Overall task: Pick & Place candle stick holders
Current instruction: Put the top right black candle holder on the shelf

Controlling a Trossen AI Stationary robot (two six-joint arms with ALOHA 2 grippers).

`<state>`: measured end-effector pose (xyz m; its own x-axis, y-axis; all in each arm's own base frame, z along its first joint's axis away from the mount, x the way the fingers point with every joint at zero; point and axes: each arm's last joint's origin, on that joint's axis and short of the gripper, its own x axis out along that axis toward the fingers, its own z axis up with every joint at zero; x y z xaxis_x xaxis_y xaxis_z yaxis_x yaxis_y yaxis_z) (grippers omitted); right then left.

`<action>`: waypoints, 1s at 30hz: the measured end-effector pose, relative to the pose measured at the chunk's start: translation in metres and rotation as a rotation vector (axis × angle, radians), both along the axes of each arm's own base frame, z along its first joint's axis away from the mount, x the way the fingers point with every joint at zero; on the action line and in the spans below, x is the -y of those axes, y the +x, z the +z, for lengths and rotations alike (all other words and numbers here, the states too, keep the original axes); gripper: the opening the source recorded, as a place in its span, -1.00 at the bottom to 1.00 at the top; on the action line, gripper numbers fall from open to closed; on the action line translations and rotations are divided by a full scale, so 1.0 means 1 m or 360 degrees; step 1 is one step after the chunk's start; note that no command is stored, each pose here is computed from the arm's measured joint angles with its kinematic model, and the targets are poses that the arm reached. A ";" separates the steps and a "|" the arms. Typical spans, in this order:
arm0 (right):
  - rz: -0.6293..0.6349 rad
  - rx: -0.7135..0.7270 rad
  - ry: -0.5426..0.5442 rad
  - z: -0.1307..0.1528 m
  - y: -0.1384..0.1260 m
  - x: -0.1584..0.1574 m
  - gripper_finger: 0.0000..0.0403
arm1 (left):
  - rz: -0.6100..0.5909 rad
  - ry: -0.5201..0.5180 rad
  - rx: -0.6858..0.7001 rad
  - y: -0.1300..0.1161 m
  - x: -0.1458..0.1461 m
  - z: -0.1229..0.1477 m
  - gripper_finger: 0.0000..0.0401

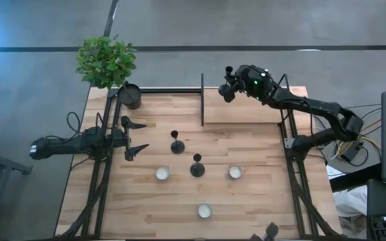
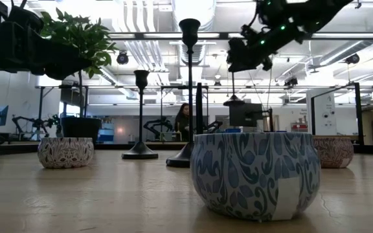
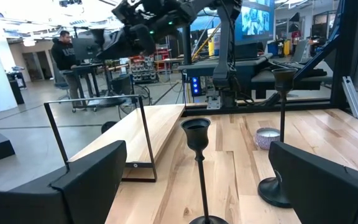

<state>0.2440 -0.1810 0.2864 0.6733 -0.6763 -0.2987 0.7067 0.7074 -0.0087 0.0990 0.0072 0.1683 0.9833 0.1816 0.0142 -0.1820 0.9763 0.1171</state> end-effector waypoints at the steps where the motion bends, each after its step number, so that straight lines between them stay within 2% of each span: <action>1: 0.0014 0.0003 0.0011 -0.001 0.002 0.004 -0.95 | 0.0000 0.0000 -0.0001 0.000 0.000 0.000 0.99; 11: 0.0110 0.0106 -0.0005 -0.024 0.027 0.029 -0.95 | 0.0000 0.0000 0.0000 0.000 0.000 0.000 0.99; 22: 0.0100 0.0048 -0.0012 -0.056 0.035 0.043 -0.95 | 0.0000 0.0000 -0.0001 0.000 0.000 0.000 0.99; 30: 0.0107 0.0040 0.0003 -0.065 0.040 0.047 -0.95 | 0.0000 0.0000 0.0000 0.000 0.000 0.000 0.99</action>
<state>0.2843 -0.2278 0.2214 0.7245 -0.6287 -0.2824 0.6576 0.7533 0.0099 0.0990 0.0072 0.1683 0.9832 0.1817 0.0141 -0.1821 0.9763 0.1171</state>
